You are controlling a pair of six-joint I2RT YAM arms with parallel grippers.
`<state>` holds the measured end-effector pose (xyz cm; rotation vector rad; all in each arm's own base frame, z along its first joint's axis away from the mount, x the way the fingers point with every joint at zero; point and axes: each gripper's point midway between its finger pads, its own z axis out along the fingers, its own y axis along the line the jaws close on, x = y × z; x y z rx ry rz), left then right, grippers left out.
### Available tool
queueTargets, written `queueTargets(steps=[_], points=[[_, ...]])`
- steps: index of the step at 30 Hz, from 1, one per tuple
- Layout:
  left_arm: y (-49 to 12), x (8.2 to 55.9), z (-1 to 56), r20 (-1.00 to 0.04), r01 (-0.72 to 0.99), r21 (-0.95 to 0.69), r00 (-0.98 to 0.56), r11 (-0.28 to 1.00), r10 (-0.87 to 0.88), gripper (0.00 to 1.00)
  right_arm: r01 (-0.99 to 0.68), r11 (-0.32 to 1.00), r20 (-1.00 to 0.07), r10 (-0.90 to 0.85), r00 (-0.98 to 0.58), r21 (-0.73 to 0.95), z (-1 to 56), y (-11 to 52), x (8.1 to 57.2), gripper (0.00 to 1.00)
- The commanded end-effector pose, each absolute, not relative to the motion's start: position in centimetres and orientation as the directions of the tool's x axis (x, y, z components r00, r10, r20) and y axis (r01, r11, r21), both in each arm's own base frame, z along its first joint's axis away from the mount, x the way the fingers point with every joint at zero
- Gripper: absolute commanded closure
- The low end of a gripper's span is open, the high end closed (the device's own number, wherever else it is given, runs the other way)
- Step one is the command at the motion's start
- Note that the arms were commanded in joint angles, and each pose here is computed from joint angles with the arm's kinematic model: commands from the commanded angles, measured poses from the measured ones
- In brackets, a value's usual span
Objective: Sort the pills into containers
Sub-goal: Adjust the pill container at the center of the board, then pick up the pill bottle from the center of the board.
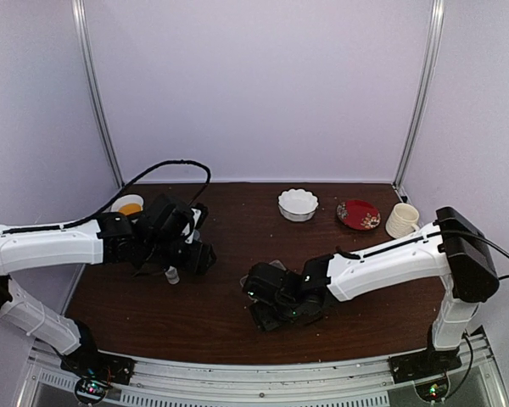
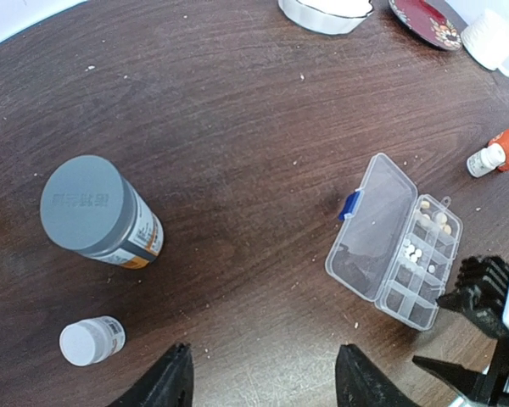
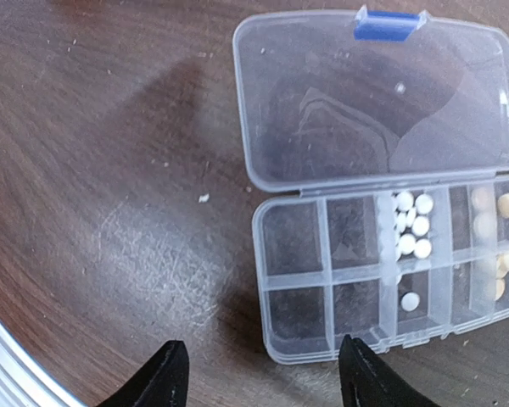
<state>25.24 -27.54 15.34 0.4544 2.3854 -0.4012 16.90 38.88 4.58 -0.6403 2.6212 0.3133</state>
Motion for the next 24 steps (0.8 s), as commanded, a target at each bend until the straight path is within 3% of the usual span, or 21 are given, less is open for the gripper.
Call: queueTargets(steps=[1, 5, 12, 24], points=[[-26.6, 25.1, 15.9, -0.681, 0.424, -0.15, -0.699, 0.893, 0.218, 0.39, -0.506, 0.859, -0.505, -0.403, -0.763, 0.079, 6.6, 39.0, 18.5, 0.37], [-26.8, 24.7, 15.9, -0.68, 0.447, -0.163, -0.697, 0.879, 0.228, 0.36, -0.522, 0.851, -0.564, -0.407, -0.719, 0.05, 9.6, 38.2, 19.2, 0.37], [-26.9, 24.8, 16.0, -0.69, 0.436, -0.186, -0.696, 0.881, 0.199, 0.22, -0.456, 0.89, -0.59, -0.381, -0.712, -0.024, 12.0, 33.5, 21.9, 0.39], [-27.3, 24.9, 20.0, -0.786, 0.497, -0.217, -0.599, 0.84, 0.151, 0.18, -0.281, 0.959, -0.614, -0.245, -0.75, -0.038, 13.7, 24.1, 27.1, 0.41]])
